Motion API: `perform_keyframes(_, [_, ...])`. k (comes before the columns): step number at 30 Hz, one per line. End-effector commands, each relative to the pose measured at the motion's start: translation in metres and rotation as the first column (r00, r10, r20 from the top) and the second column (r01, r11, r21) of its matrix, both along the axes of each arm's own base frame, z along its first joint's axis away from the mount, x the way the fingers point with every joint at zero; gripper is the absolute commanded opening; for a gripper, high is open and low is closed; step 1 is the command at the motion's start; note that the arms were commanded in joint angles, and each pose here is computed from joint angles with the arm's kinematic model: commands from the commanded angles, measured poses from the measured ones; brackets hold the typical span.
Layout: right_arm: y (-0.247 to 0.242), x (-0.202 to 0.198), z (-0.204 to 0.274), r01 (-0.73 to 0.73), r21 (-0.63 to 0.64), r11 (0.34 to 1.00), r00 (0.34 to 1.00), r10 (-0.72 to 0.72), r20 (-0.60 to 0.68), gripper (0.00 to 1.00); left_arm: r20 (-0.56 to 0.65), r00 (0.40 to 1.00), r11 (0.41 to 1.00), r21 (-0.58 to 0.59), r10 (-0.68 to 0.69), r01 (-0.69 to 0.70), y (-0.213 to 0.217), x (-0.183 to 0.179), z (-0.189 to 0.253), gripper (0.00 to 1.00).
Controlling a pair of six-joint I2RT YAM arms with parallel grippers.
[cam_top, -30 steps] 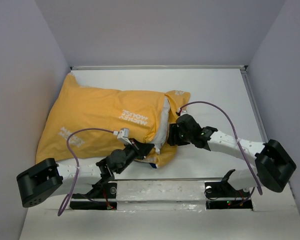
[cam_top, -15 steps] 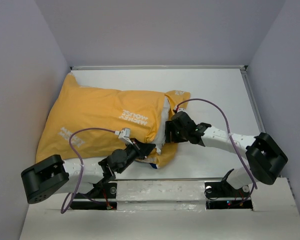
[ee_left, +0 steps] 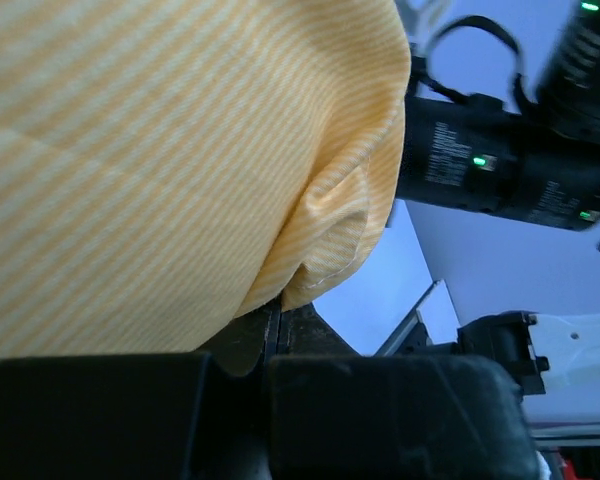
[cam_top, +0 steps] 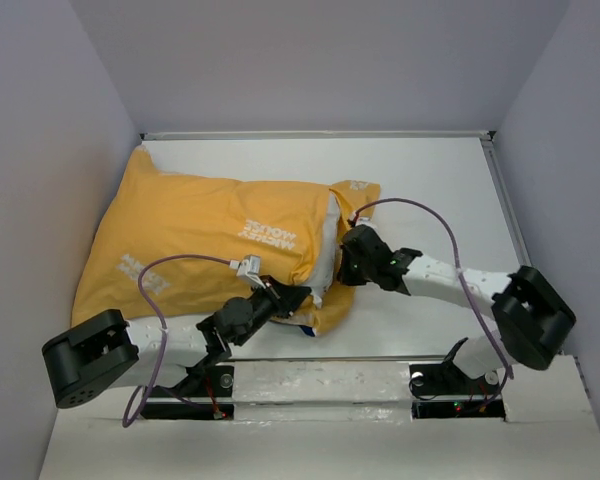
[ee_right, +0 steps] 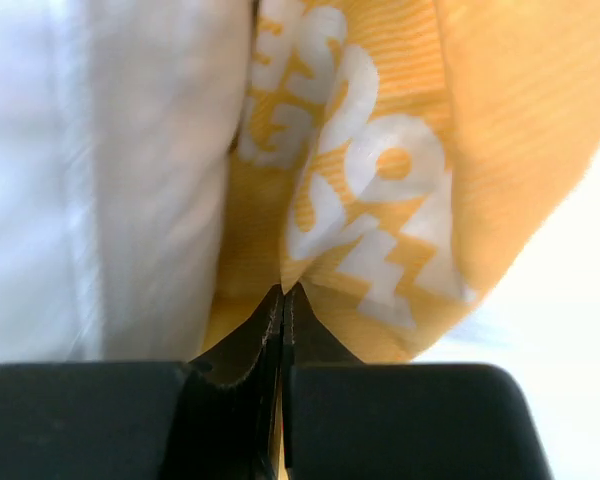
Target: Put the pillow into the pillowcase
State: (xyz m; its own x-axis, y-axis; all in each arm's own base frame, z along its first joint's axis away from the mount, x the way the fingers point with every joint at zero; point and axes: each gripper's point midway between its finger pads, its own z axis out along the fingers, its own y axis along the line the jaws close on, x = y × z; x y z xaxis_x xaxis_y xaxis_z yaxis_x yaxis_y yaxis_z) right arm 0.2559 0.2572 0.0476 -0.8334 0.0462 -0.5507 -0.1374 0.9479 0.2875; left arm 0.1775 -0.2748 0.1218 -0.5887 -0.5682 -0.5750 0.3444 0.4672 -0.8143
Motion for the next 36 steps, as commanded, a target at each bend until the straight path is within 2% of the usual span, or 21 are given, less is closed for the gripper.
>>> perform_keyframes(1, [-0.005,-0.01,0.051,-0.044,0.113,0.993,0.992,0.03,0.123,0.0,0.074,0.989,0.991,0.047,0.126,-0.129,0.017,0.028,0.011,0.0])
perform_keyframes(6, [-0.01,-0.066,0.117,-0.282,0.247,0.927,0.951,0.238,0.195,0.0,0.103,0.97,0.966,0.116,0.221,-0.232,0.031,0.059,0.013,0.0])
perform_keyframes(11, [-0.027,-0.092,0.203,-0.381,0.335,0.862,0.888,0.24,0.393,0.0,0.115,0.962,0.951,0.163,0.248,-0.265,0.032,0.076,0.009,0.0])
perform_keyframes(15, [-0.045,-0.108,0.29,-0.459,0.376,0.805,0.793,0.181,0.581,0.0,0.083,0.967,0.946,0.202,0.24,-0.253,0.029,0.081,-0.009,0.0])
perform_keyframes(17, [-0.044,-0.117,0.316,-0.513,0.385,0.767,0.756,0.192,0.625,0.0,0.08,0.969,0.946,0.21,0.235,-0.247,0.026,0.083,-0.013,0.0])
perform_keyframes(18, [-0.042,-0.126,0.342,-0.562,0.396,0.726,0.722,0.196,0.664,0.0,0.076,0.974,0.947,0.228,0.212,-0.224,0.021,0.082,-0.019,0.0])
perform_keyframes(20, [-0.031,-0.125,0.354,-0.603,0.398,0.691,0.697,0.213,0.685,0.0,0.068,0.984,0.956,0.234,0.164,-0.175,0.01,0.081,-0.022,0.0])
perform_keyframes(21, [-0.025,-0.12,0.364,-0.613,0.403,0.68,0.681,0.195,0.706,0.0,0.069,0.994,0.97,0.221,0.089,-0.102,-0.004,0.072,-0.022,0.0])
perform_keyframes(22, [-0.011,-0.105,0.353,-0.597,0.397,0.697,0.703,0.217,0.677,0.0,0.071,0.996,0.975,0.213,0.048,-0.062,-0.01,0.064,-0.022,0.0])
perform_keyframes(23, [-0.01,-0.105,0.355,-0.6,0.398,0.694,0.699,0.212,0.683,0.0,0.071,0.997,0.979,0.201,0.01,-0.024,-0.016,0.056,-0.021,0.0])
perform_keyframes(25, [0.0,-0.06,0.327,-0.482,0.366,0.796,0.746,0.154,0.648,0.0,0.084,0.993,0.985,0.163,-0.077,0.063,-0.028,0.031,-0.009,0.0])
perform_keyframes(28, [0.005,-0.012,0.307,-0.343,0.329,0.88,0.758,0.052,0.651,0.0,0.066,0.985,0.973,0.183,-0.158,0.144,-0.029,0.004,-0.002,0.0])
perform_keyframes(29, [0.019,0.002,0.292,-0.331,0.319,0.888,0.775,0.063,0.628,0.0,0.104,0.973,0.969,0.158,-0.208,0.19,-0.036,-0.009,0.02,0.0])
perform_keyframes(30, [0.029,0.006,0.284,-0.35,0.302,0.887,0.781,0.098,0.616,0.04,0.069,0.969,0.953,0.206,-0.239,0.221,-0.035,-0.017,0.011,0.0])
perform_keyframes(32, [0.044,0.014,0.268,-0.356,0.282,0.891,0.81,0.143,0.569,0.17,0.079,0.956,0.944,0.198,-0.282,0.262,-0.036,-0.026,0.027,0.0])
perform_keyframes(33, [0.045,0.016,0.259,-0.349,0.26,0.9,0.825,0.164,0.54,0.48,0.11,0.95,0.947,0.169,-0.293,0.273,-0.034,-0.03,0.05,0.0])
perform_keyframes(34, [0.046,0.017,0.247,-0.343,0.237,0.909,0.839,0.182,0.513,0.58,0.129,0.948,0.95,0.154,-0.292,0.271,-0.031,-0.032,0.064,0.03])
perform_keyframes(35, [0.039,0.016,0.244,-0.318,0.228,0.92,0.849,0.17,0.5,0.67,0.172,0.943,0.957,0.12,-0.284,0.266,-0.031,-0.031,0.092,0.11])
perform_keyframes(36, [0.029,0.013,0.231,-0.291,0.206,0.934,0.861,0.162,0.482,0.72,0.223,0.942,0.967,0.093,-0.252,0.236,-0.021,-0.03,0.118,0.27])
